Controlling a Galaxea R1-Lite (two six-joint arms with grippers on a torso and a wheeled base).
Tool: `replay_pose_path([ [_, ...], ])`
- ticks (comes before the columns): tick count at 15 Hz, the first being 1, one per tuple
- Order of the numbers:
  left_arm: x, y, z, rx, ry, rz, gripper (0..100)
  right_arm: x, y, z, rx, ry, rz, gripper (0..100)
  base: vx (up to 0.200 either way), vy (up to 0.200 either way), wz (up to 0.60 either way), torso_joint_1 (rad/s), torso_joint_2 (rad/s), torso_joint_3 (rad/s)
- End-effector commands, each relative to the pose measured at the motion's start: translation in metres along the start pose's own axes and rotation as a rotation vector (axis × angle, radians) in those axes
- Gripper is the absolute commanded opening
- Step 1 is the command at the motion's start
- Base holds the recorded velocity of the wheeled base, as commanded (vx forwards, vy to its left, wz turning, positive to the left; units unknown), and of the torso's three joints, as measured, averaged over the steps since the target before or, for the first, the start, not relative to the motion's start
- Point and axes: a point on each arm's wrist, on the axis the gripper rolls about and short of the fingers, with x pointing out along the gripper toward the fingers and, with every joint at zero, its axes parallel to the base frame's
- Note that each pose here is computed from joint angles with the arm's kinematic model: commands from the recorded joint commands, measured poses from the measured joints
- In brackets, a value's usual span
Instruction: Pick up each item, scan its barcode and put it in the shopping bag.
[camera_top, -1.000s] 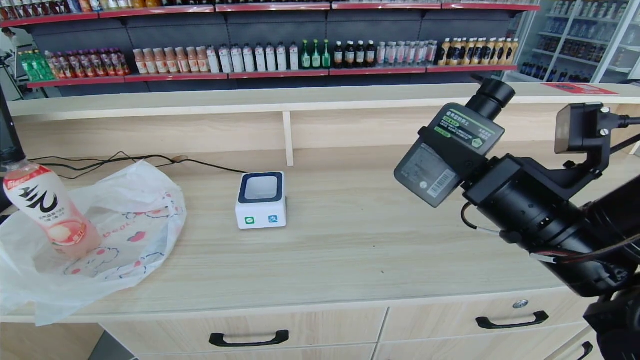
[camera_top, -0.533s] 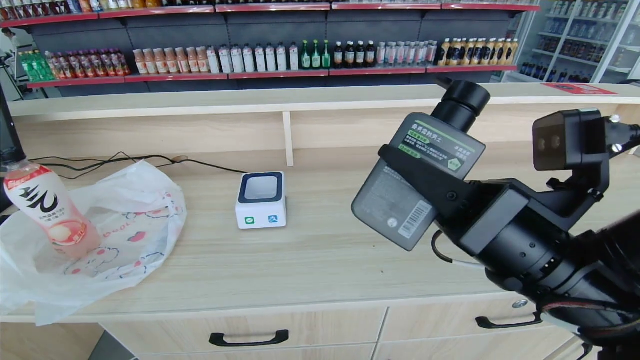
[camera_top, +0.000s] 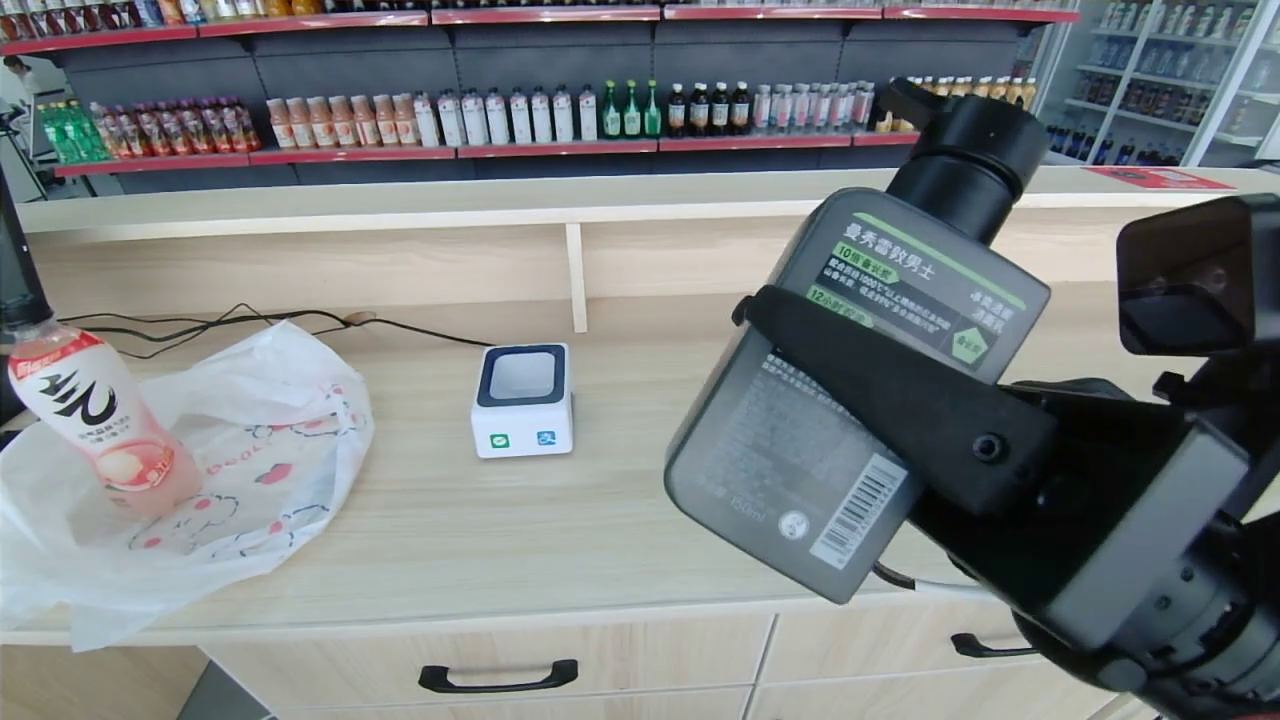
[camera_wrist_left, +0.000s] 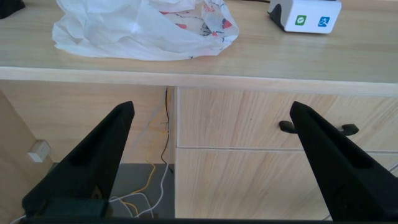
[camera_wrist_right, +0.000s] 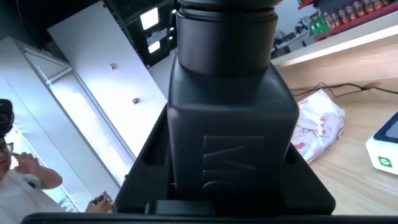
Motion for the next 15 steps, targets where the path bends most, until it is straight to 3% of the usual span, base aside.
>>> replay_pose_path([
  [1,0.0,0.0,0.0,0.0,0.0,0.001,100,0.001,0.007,-0.001,0.008,0.003,0.028,0,0.0,0.0,0.0,0.0,0.0,0.0],
  [5,0.0,0.0,0.0,0.0,0.0,0.001,100,0.006,0.003,-0.007,0.011,0.017,0.02,0,0.0,0.0,0.0,0.0,0.0,0.0],
  [15,0.0,0.0,0.0,0.0,0.0,0.001,100,0.021,0.002,0.001,-0.023,-0.067,-0.003,0,0.0,0.0,0.0,0.0,0.0,0.0],
])
